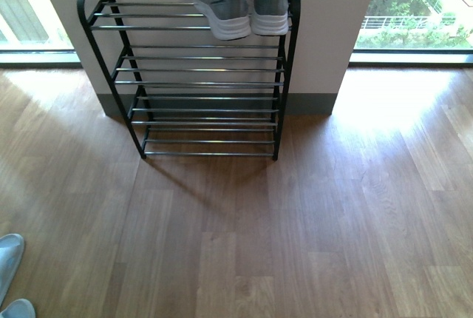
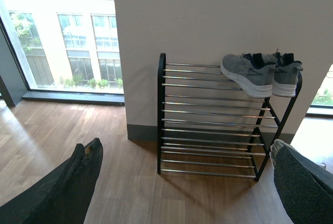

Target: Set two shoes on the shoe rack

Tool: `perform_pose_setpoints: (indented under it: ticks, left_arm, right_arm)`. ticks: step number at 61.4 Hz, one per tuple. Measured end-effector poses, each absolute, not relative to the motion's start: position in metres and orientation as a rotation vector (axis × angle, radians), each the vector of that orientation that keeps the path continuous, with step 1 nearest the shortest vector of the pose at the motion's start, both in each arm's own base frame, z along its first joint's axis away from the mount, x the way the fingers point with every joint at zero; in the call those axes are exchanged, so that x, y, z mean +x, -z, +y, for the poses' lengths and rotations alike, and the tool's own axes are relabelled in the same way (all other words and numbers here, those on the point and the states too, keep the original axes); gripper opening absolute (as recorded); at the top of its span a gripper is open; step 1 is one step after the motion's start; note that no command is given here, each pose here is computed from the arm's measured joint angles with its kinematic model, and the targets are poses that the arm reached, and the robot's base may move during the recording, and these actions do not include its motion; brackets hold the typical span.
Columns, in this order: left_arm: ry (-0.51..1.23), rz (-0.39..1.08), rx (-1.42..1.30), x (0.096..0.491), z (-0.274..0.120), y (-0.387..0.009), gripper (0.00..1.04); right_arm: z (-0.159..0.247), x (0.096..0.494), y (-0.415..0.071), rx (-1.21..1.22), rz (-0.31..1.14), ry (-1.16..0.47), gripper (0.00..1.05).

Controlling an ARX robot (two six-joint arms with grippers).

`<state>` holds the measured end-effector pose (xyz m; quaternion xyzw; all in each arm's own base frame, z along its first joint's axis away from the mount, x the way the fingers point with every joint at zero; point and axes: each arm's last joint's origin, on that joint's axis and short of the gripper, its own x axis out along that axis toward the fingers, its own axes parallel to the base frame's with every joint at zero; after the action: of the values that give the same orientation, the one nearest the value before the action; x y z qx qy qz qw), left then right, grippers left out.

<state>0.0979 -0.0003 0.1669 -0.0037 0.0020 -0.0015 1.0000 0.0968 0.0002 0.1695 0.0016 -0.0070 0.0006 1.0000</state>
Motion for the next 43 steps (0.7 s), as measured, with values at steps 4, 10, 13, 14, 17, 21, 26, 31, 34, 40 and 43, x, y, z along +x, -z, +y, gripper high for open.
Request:
perform_pose_setpoints:
  ticks: [4,10,13,14,17,21,26,31,34,40,43]
  left_arm:
    - [0.003,0.004,-0.007,0.0979,-0.0003,-0.1669,0.95]
    - [0.003,0.004,-0.007,0.0979,-0.0003,-0.1669,0.95]
    - [0.003,0.004,-0.007,0.0979,-0.0003,-0.1669,0.95]
    - [0.003,0.004,-0.007,0.0979,-0.0003,-0.1669,0.95]
    - [0.003,0.004,-0.007,0.0979,-0.0003,-0.1668,0.95]
    - [0.003,0.004,-0.007,0.0979,-0.0003,-0.1669,0.95]
    - [0.003,0.004,-0.007,0.0979,-0.0003,-0.1669,0.95]
    - [0.003,0.004,-0.007,0.0979,-0.0003,-0.1669,0.95]
    - [0.003,0.004,-0.007,0.0979,-0.0003,-0.1669,0.95]
    - [0.003,0.004,-0.007,0.0979,-0.0003,-0.1669,0.95]
    - [0.003,0.004,-0.007,0.0979,-0.0003,-0.1669,0.95]
  right_arm:
    - [0.0002,0.0968,-0.1695,0.003,-0.014,-0.002,0.96]
    - [0.0002,0.0968,-0.1695,0.003,-0.014,-0.002,0.96]
    - [0.0002,0.0968,-0.1695,0.003,-0.014,-0.002,0.96]
    - [0.0002,0.0968,-0.1695,0.003,-0.014,-0.002,0.96]
    - [0.0002,0.0967,-0.1696,0.003,-0.014,-0.002,0.96]
    - [0.0002,0.0968,-0.1695,0.003,-0.014,-0.002,0.96]
    - [0.0002,0.0967,-0.1696,0.003,-0.015,-0.002,0.96]
    - [0.0002,0.0967,-0.1695,0.003,-0.014,-0.001,0.96]
    - [0.0002,0.0967,-0.1696,0.003,-0.015,-0.001,0.96]
    - [0.0002,0.0968,-0.1695,0.003,-0.013,-0.002,0.96]
    - [0.0002,0.0967,-0.1696,0.003,-0.015,-0.002,0.96]
